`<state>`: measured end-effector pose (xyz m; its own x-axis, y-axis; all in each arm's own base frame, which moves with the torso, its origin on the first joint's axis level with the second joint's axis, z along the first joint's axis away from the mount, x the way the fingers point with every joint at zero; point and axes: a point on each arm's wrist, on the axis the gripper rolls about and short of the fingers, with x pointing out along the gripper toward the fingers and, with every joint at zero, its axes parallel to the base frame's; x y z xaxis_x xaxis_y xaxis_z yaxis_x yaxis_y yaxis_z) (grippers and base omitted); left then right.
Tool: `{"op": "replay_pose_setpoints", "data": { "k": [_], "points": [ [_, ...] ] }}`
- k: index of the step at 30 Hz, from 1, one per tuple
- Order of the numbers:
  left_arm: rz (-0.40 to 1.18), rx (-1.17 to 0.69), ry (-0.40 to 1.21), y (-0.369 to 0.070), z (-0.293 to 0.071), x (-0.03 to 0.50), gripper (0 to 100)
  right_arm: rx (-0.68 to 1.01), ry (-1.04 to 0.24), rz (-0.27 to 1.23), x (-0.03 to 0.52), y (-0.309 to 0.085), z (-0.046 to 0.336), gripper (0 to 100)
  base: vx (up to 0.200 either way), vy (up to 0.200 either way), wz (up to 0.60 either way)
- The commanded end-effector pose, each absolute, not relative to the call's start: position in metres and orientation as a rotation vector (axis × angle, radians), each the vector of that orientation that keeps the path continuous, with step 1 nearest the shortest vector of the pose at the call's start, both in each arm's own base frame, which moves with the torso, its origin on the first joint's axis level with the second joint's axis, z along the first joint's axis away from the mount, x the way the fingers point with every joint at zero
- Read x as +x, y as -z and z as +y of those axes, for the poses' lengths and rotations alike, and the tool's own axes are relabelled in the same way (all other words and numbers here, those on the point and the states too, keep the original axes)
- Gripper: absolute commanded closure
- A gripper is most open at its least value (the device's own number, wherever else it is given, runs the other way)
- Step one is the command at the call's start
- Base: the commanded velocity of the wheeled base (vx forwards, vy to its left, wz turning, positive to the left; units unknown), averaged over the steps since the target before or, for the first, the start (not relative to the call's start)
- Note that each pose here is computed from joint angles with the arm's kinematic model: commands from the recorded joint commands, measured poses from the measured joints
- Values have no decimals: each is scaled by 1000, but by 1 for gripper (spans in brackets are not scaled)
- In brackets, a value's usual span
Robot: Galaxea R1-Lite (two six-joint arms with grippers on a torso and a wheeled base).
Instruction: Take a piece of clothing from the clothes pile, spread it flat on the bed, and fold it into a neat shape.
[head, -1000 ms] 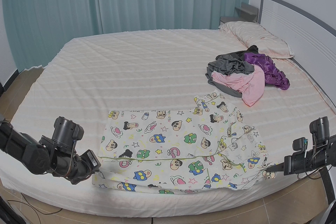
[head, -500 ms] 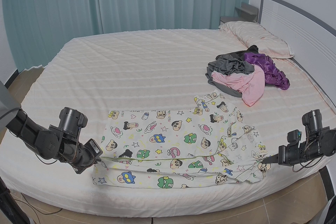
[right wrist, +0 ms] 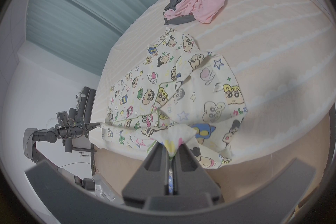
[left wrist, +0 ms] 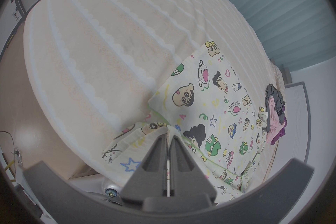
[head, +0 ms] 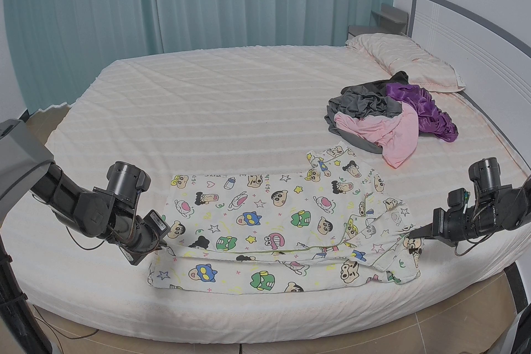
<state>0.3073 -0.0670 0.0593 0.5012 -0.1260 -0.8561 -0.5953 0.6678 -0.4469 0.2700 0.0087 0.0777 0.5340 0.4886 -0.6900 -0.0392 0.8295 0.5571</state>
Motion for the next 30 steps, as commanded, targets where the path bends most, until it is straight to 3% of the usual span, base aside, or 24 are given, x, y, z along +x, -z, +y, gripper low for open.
{"op": "replay_pose_setpoints", "data": {
  "k": [1,30],
  "points": [
    [1039,-831,-343,-50,-69,318,100,533,-324,988,283,-69,9,100,0,0,0],
    [1061,-857,-399,-41,-71,360,100,633,-250,988,328,-60,21,100,0,0,0]
  ]
}}
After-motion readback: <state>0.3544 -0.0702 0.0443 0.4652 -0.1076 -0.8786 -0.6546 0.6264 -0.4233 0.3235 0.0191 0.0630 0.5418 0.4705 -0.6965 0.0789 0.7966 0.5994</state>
